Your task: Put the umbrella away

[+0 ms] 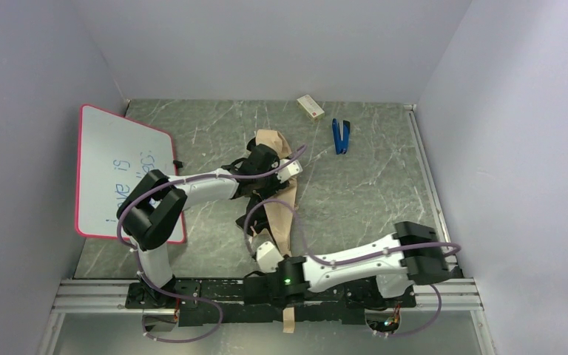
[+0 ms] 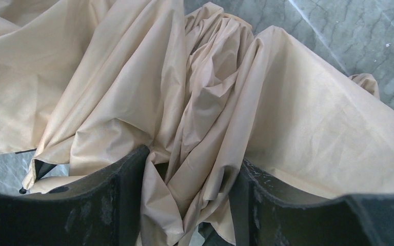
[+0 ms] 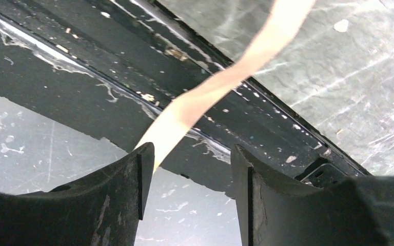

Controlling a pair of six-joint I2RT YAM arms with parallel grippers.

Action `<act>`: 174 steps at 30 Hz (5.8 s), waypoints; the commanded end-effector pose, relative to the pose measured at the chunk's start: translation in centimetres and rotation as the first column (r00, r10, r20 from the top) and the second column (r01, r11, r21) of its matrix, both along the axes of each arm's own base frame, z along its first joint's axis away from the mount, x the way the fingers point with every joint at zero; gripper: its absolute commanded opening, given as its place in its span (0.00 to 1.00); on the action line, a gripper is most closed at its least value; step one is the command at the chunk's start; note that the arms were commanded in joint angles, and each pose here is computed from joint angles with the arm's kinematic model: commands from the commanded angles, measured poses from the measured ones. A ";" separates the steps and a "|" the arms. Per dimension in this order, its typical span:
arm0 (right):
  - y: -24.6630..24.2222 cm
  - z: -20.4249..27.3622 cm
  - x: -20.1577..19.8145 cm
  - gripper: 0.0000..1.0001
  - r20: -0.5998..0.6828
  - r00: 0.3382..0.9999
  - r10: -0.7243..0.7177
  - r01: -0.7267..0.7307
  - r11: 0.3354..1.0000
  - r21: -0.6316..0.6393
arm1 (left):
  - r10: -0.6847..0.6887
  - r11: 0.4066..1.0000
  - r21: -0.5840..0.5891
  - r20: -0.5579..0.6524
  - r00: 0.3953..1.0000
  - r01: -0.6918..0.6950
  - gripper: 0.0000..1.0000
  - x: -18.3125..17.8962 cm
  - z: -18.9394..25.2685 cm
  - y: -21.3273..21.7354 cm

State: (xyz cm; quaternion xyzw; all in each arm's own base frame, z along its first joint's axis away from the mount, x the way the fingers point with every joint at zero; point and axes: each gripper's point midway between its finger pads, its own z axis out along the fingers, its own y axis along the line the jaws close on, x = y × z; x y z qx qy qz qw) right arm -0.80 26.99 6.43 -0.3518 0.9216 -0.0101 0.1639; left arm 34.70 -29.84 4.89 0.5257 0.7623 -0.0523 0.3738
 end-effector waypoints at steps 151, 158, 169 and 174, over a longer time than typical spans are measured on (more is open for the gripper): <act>1.6 -4.1 25.6 0.37 0.573 0.087 0.815 -0.778 0.414 -0.472 | -0.446 0.893 -0.145 -0.424 0.789 0.426 0.95 -9.1 -2.3 2.3; 1.7 -3.7 25.4 0.37 0.591 0.088 0.802 -0.782 0.423 -0.457 | -0.395 0.905 -0.066 -0.498 0.772 0.420 0.83 -10.3 -5.3 3.9; 2.8 -1.3 25.5 0.45 0.649 0.075 0.757 -0.784 0.447 -0.430 | -0.293 0.898 0.130 -0.538 0.790 0.421 0.29 -12.2 -8.3 6.8; 3.1 1.4 25.2 0.63 0.696 0.069 0.714 -0.788 0.467 -0.401 | -0.276 0.905 0.151 -0.502 0.819 0.397 0.05 -11.2 -8.0 6.7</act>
